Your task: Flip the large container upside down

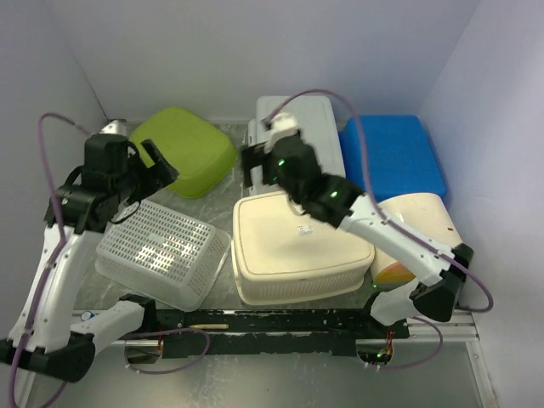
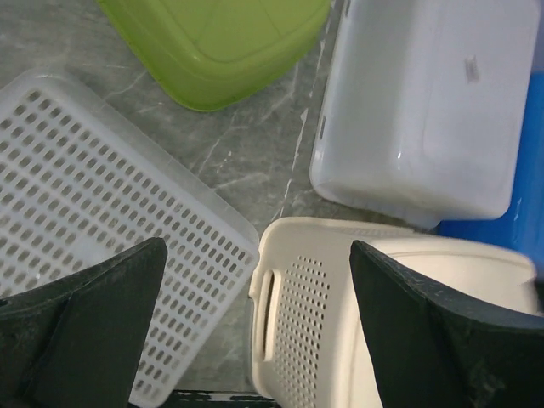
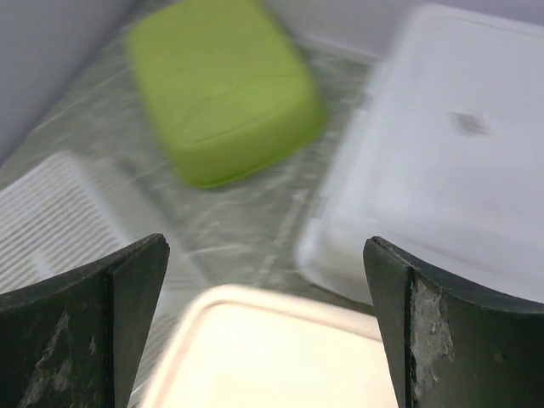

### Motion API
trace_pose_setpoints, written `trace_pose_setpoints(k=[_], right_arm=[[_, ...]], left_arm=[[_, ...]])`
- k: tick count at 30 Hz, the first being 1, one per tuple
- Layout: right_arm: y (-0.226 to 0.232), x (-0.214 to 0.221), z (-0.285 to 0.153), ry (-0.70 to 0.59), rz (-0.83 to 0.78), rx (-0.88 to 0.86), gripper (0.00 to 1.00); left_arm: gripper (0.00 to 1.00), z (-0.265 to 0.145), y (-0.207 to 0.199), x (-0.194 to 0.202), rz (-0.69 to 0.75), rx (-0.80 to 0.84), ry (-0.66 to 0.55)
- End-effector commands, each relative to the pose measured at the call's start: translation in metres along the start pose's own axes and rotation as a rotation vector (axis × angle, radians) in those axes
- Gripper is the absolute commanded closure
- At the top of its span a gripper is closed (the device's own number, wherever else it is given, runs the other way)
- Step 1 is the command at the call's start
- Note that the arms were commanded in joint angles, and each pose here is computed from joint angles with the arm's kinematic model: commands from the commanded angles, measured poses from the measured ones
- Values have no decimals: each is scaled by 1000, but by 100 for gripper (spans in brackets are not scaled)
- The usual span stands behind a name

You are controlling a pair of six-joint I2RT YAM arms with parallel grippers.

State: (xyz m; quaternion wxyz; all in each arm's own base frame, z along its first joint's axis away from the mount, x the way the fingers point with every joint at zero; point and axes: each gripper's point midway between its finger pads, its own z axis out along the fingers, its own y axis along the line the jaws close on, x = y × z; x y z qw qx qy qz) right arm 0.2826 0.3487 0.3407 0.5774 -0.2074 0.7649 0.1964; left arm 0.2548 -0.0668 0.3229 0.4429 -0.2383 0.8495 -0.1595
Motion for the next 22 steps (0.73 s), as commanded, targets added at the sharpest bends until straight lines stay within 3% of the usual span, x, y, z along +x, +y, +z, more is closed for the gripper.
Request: trace_pose_setpoints(k=[1,5,9,22], right_arm=[[-107,18,-18,116,142,255,0],[-183,20,-44,89,222,531,0],[-216,30,-69,75,232,747,0],[-227,36,-92,49,282,835,0]], left_arm=[[0,15,-37,-3,247,199,17],[0,31,-44,-2,314,232,24],[1,38,-44,-3,343,246,-9],[0,43,-36,-9,421,247,-103]])
